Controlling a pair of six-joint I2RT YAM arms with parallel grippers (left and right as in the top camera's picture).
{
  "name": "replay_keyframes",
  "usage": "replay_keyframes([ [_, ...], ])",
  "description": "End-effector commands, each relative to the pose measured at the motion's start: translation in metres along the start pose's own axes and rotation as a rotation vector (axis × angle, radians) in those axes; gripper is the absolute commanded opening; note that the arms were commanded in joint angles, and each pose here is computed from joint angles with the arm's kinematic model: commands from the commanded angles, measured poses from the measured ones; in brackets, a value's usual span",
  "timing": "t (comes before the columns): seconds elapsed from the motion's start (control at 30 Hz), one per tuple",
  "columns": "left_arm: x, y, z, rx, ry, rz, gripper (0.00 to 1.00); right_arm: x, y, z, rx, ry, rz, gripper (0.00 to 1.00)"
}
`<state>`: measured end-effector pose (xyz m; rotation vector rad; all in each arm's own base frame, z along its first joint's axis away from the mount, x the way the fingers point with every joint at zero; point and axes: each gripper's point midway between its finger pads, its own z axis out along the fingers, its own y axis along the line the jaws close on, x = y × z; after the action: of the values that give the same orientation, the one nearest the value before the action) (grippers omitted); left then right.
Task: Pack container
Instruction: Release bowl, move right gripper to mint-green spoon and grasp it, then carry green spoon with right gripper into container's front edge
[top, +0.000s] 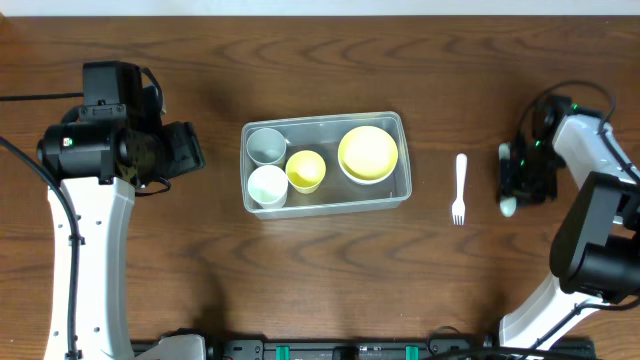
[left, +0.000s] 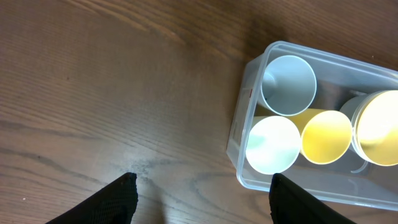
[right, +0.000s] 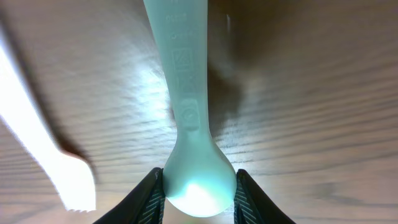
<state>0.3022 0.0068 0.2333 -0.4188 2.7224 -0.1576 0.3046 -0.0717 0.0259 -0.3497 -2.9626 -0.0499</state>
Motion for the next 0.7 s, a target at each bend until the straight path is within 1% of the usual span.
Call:
replay_keyframes([
  [0.0,0.002,0.000,0.001,0.005,0.011,-0.010,0.68,-0.025,0.022,-0.057,-0.071,-0.171,-0.050,0.05],
  [0.07,0.003,0.000,0.001,0.005,0.012,-0.010,0.68,-0.032,0.036,-0.090,-0.098,-0.265,-0.094,0.06],
  [0.1,0.002,0.000,0.001,0.005,0.012,-0.010,0.68,-0.034,0.047,-0.108,-0.120,-0.321,-0.142,0.06],
  [0.2,0.003,0.000,0.001,0.005,0.012,-0.010,0.68,-0.030,0.090,-0.160,-0.192,-0.483,-0.342,0.06],
  [0.23,0.002,0.000,0.001,0.005,0.011,-0.010,0.68,-0.025,0.106,-0.174,-0.215,-0.527,-0.421,0.05],
  [0.33,0.002,0.000,0.001,0.005,0.011,-0.010,0.68,0.003,0.162,-0.206,-0.265,-0.644,-0.756,0.03],
  [0.47,0.003,0.000,0.001,0.005,0.012,-0.010,0.68,0.045,0.225,-0.213,-0.239,-0.697,-1.150,0.02],
  [0.5,0.003,0.000,0.001,0.005,0.012,-0.010,0.68,0.055,0.237,-0.212,-0.232,-0.699,-1.235,0.04],
  [0.53,0.003,0.000,0.001,0.005,0.012,-0.010,0.68,0.065,0.250,-0.208,-0.222,-0.698,-1.335,0.09],
  [0.57,0.003,0.000,0.001,0.005,0.012,-0.010,0.68,0.073,0.260,-0.203,-0.209,-0.694,-1.418,0.10],
  [0.63,0.003,0.000,0.001,0.005,0.013,-0.011,0.68,0.090,0.280,-0.192,-0.176,-0.680,-1.583,0.09],
  [0.67,0.003,0.001,0.001,0.004,0.015,-0.010,0.68,0.095,0.286,-0.188,-0.165,-0.672,-1.630,0.06],
])
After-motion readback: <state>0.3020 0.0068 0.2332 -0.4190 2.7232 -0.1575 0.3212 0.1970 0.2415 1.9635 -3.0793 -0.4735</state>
